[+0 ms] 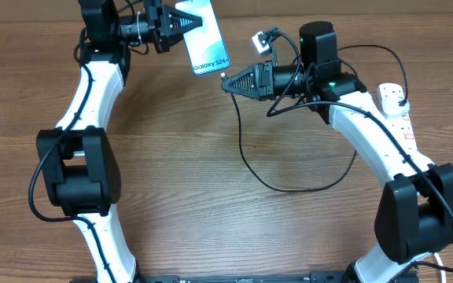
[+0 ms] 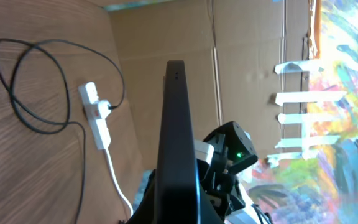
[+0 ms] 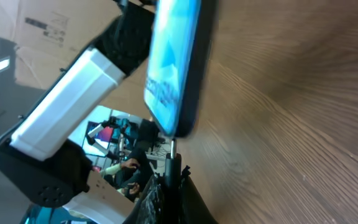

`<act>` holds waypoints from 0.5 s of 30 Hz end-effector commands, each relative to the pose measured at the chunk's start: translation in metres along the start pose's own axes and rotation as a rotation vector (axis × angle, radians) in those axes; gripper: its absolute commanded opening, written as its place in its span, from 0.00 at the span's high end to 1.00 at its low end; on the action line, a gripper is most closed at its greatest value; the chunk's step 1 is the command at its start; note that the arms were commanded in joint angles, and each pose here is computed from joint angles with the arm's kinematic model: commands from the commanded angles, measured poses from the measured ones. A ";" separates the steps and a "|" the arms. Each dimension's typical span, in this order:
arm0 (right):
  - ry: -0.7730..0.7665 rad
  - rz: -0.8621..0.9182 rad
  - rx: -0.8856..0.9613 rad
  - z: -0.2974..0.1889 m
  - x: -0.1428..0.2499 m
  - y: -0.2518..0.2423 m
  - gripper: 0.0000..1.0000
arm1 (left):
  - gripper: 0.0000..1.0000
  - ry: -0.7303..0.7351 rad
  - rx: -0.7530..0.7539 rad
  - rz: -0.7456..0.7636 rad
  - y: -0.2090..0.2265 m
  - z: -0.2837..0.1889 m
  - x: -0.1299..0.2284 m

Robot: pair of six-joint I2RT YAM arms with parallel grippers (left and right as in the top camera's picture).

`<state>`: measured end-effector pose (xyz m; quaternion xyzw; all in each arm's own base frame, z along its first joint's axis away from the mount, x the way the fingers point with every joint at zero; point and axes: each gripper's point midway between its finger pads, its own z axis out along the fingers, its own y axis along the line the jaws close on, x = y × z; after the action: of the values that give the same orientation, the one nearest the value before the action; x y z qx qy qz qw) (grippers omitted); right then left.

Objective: Plug charger to phone and switch on socket
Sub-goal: 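Lift the USB-C end with the right gripper toward the phone's bottom port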

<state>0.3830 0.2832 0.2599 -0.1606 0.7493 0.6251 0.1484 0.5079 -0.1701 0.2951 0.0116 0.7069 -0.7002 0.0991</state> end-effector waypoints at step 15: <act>0.007 -0.097 -0.114 0.001 -0.011 0.033 0.96 | 0.96 -0.004 0.061 0.001 -0.048 0.005 0.002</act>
<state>0.3809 0.2883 0.2890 -0.1996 0.7096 0.6545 0.1683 0.5000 -0.1739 0.3332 0.0277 0.6879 -0.7167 0.1113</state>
